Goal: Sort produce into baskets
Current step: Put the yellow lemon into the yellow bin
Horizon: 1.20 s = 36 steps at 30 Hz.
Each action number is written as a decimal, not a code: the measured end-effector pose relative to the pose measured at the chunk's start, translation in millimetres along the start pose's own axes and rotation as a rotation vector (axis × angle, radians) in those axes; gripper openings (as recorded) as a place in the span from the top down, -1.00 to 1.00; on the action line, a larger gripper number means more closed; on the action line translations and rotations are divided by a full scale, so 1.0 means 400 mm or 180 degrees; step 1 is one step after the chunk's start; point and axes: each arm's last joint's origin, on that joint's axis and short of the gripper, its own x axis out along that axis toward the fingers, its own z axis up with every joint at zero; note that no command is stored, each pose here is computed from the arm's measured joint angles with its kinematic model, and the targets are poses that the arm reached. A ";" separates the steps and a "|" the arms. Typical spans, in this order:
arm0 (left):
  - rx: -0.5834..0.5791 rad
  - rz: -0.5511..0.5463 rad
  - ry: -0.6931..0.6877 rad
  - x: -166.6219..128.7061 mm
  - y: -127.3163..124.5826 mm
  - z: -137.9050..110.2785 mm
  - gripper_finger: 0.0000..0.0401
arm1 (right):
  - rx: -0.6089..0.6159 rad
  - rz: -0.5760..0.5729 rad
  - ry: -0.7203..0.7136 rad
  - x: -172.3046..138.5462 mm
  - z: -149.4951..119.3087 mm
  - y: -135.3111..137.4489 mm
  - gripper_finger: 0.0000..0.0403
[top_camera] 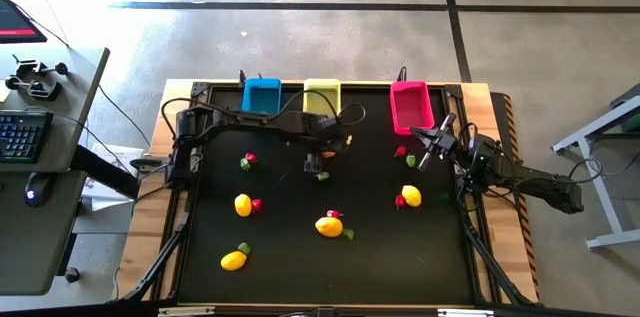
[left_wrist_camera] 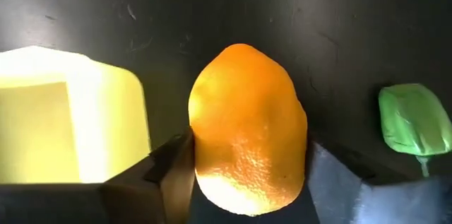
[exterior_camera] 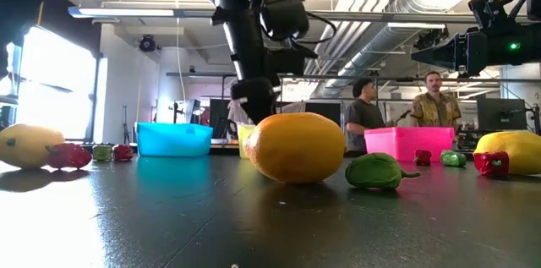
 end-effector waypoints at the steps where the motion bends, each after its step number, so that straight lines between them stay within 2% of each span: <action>1: -0.0006 0.0013 0.0029 -0.012 0.006 -0.004 0.08 | 0.0000 -0.0001 0.0000 0.000 0.000 0.000 1.00; 4: -0.0128 0.0132 -0.0058 -0.071 0.041 -0.004 0.09 | 0.0000 0.0001 -0.0002 0.000 0.000 0.000 1.00; 7: -0.0471 0.0286 -0.0247 -0.136 0.102 -0.017 0.09 | 0.0000 -0.0001 0.0000 0.000 0.000 0.000 1.00; 11: -0.0883 0.0498 -0.0409 -0.169 0.201 -0.054 0.09 | 0.0000 0.0000 -0.0002 0.000 0.000 0.000 1.00; 14: -0.1043 0.0558 -0.0454 -0.144 0.267 -0.083 0.09 | 0.0000 0.0000 -0.0002 0.000 0.000 0.000 1.00; 17: -0.1045 0.0588 -0.0408 -0.103 0.315 -0.109 0.09 | 0.0000 -0.0001 -0.0002 0.000 0.000 0.000 1.00; 23: -0.1057 0.0613 -0.0228 -0.032 0.377 -0.146 0.10 | 0.0001 -0.0001 -0.0002 0.000 0.000 0.000 1.00; 28: -0.0990 0.0575 -0.0214 -0.001 0.406 -0.135 0.13 | 0.0001 -0.0002 -0.0003 0.000 0.000 0.000 1.00; 36: -0.0526 0.0496 -0.0036 0.057 0.408 -0.119 0.13 | 0.0001 -0.0001 -0.0002 0.000 0.000 0.000 1.00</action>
